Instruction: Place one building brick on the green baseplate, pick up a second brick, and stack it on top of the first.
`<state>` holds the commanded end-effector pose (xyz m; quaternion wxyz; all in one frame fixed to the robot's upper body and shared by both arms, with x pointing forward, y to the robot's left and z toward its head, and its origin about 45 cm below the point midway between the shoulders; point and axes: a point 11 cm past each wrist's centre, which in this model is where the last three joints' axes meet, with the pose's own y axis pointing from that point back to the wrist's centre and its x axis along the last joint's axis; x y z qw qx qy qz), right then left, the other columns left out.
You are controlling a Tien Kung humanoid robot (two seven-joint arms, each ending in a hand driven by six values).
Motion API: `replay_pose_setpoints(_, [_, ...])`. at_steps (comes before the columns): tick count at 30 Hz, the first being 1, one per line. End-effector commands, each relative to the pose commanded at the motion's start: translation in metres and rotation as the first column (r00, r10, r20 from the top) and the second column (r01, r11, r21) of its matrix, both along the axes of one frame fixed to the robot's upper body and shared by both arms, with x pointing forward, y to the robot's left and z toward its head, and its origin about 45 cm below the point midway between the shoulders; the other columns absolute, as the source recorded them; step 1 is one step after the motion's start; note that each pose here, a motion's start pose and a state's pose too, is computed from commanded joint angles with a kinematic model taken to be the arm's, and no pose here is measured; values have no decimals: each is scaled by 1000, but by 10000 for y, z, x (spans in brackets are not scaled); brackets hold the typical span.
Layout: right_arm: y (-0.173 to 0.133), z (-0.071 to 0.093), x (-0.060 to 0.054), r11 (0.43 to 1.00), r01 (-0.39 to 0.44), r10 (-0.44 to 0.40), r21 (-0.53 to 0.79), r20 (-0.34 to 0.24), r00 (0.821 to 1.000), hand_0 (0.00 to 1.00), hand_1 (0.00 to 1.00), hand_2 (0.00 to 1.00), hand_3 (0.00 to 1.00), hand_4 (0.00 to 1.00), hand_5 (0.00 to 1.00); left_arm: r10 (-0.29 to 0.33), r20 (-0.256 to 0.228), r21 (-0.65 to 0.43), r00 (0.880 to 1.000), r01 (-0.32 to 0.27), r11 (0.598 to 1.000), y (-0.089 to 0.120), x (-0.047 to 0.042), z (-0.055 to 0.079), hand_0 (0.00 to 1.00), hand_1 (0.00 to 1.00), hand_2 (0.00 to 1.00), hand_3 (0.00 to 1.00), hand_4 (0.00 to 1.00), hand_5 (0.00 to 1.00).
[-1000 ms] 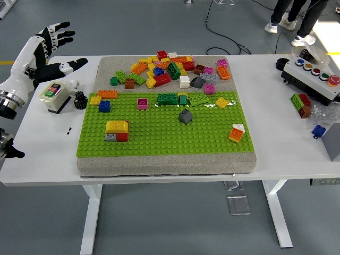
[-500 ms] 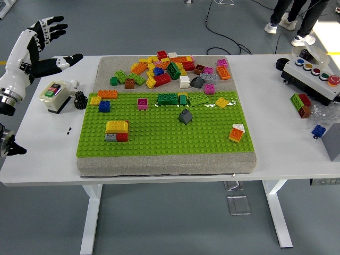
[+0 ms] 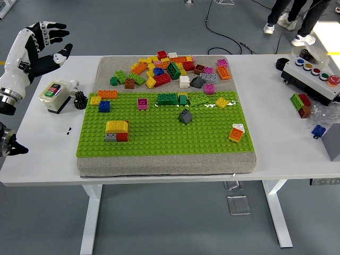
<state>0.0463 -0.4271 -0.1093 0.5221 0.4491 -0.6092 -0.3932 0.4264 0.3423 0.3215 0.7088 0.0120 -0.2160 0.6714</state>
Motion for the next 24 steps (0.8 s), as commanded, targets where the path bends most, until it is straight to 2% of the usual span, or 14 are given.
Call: replay_pose_setpoints(24, [0,-1,-8,1000,9,-9,3,4,1000,753,679,726,688,912,466,-3,3,-2,1000,3,1000,-25,11,15,637,593,569,551,539,2])
